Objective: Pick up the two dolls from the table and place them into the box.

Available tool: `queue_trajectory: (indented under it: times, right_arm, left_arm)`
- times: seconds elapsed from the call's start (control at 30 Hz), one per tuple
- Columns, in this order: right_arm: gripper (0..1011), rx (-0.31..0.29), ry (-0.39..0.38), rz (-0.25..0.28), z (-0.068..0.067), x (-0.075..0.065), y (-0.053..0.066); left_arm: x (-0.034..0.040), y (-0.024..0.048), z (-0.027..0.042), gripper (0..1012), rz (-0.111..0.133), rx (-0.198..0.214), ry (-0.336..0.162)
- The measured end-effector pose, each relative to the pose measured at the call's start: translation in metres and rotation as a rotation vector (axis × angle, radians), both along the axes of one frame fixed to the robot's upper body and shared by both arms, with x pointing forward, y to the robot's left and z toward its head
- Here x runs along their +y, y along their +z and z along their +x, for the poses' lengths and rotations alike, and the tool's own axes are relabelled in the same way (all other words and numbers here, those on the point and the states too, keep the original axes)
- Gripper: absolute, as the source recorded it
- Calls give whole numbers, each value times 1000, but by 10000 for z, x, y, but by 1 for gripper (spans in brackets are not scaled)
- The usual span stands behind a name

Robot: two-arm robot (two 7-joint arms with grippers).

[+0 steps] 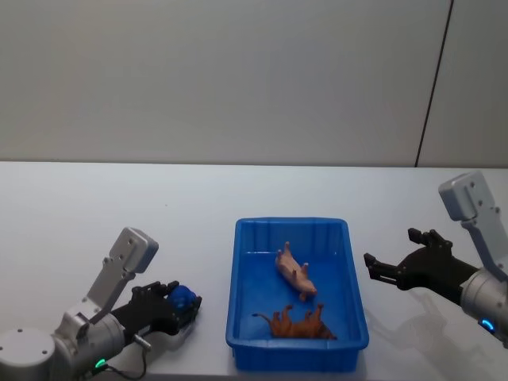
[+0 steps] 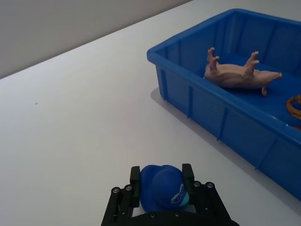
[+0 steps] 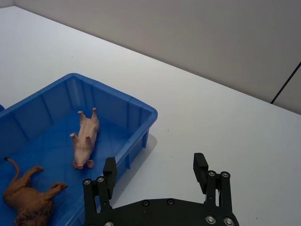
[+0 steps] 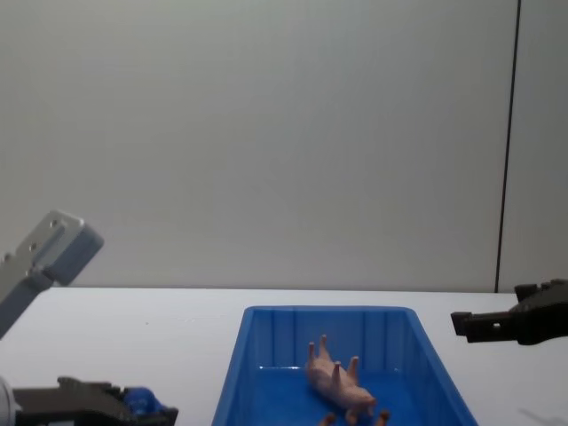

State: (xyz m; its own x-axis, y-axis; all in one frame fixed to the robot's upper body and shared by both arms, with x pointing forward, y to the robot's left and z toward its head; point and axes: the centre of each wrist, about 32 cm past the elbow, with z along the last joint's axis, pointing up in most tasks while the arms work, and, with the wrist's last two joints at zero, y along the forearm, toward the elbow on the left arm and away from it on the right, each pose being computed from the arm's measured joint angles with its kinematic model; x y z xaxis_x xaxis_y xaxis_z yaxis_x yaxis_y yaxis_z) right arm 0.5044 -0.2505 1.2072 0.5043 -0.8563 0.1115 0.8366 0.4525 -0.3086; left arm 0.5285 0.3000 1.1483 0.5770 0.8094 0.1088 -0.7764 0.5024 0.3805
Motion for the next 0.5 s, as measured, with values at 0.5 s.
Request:
queue_trajectory:
  times: [0.5]
  right_arm:
    - [1001, 0, 0, 0, 0, 0, 0]
  left_arm:
    - [-141, 454, 219, 440, 43, -124, -69]
